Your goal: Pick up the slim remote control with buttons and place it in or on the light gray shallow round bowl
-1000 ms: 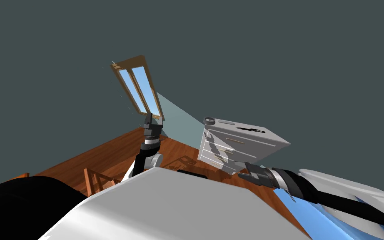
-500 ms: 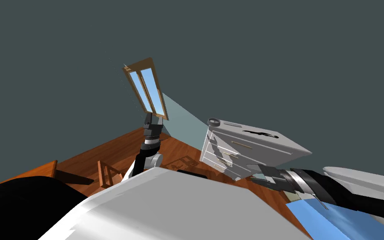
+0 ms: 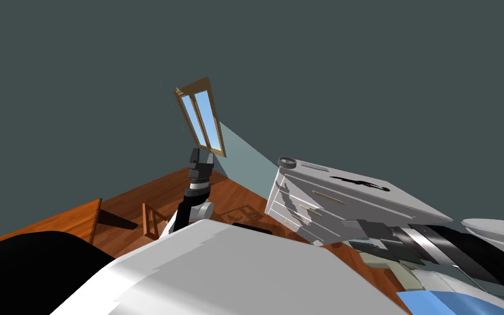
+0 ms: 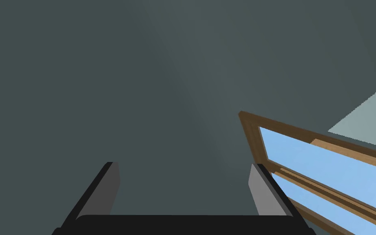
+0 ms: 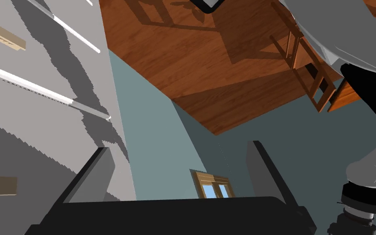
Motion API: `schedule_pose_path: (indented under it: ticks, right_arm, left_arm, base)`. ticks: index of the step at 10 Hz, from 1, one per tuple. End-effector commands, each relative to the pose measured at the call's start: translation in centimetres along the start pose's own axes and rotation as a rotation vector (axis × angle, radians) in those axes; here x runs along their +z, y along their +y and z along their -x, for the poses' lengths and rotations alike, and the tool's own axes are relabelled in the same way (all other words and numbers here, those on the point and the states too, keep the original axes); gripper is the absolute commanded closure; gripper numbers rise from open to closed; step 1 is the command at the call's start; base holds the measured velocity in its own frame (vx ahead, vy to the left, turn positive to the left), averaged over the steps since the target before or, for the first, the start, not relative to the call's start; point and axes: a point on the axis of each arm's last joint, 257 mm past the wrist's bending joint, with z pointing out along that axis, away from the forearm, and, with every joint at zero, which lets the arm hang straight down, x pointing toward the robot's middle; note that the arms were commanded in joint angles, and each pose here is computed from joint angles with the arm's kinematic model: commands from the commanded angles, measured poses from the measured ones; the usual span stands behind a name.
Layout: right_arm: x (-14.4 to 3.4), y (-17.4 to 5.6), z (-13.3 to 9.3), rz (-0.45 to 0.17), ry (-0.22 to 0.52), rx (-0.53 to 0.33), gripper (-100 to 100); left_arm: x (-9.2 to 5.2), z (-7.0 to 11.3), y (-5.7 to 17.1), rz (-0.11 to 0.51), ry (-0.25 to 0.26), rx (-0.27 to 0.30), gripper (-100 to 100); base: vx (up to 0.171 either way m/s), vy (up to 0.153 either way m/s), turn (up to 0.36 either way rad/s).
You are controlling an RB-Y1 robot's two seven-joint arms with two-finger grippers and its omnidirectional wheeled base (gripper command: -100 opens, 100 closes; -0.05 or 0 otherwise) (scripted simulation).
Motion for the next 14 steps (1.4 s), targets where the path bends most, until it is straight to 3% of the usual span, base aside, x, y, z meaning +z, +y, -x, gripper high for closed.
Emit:
schedule_pose_path:
  ticks: [1,3,5,6,7,8,9,10,11,14]
  right_arm:
    - [-2.5,-1.0,-1.6,-0.045,0.070,-0.001,-100]
    - [-5.8,-2.0,-3.0,-0.104,0.149,-0.005,-100]
    - [-7.0,-2.2,-3.0,-0.126,0.171,-0.010,-100]
    - [-9.4,-2.7,-4.2,-0.168,0.228,-0.007,-100]
    - [-10.1,-2.8,-4.2,-0.179,0.239,-0.009,-100]
    - [-12.5,-3.2,-5.2,-0.221,0.291,-0.004,-100]
    - [-12.9,-3.2,-5.2,-0.227,0.297,-0.005,-100]
    - [-15.0,-3.4,-6.2,-0.265,0.343,0.002,-100]
    - [-15.3,-3.5,-6.1,-0.270,0.348,0.002,-100]
    - [-20.4,-3.3,-8.6,-0.354,0.459,0.030,-100]
  left_arm:
    - [0.0,0.0,0.0,0.000,0.000,0.000,0]
    - [0.0,0.0,0.0,0.000,0.000,0.000,0]
    - [0.0,0.0,0.0,0.000,0.000,0.000,0]
    - [0.0,0.0,0.0,0.000,0.000,0.000,0]
    - [0.0,0.0,0.0,0.000,0.000,0.000,0]
    - [0.0,0.0,0.0,0.000,0.000,0.000,0]
    - [0.0,0.0,0.0,0.000,0.000,0.000,0]
    - [0.0,0.0,0.0,0.000,0.000,0.000,0]
    - [0.0,0.0,0.0,0.000,0.000,0.000,0]
    - [0.0,0.0,0.0,0.000,0.000,0.000,0]
  base:
    - [0.042,0.027,0.305]
    - [0.050,0.027,0.251]
    - [0.038,0.014,0.076]
    - [0.046,0.018,0.318]
    - [0.053,0.007,0.194]
    - [0.078,0.009,0.336]
    - [0.071,-0.004,0.173]
    - [0.092,0.002,0.296]
    - [0.085,-0.013,0.143]
    - [0.142,-0.082,0.388]
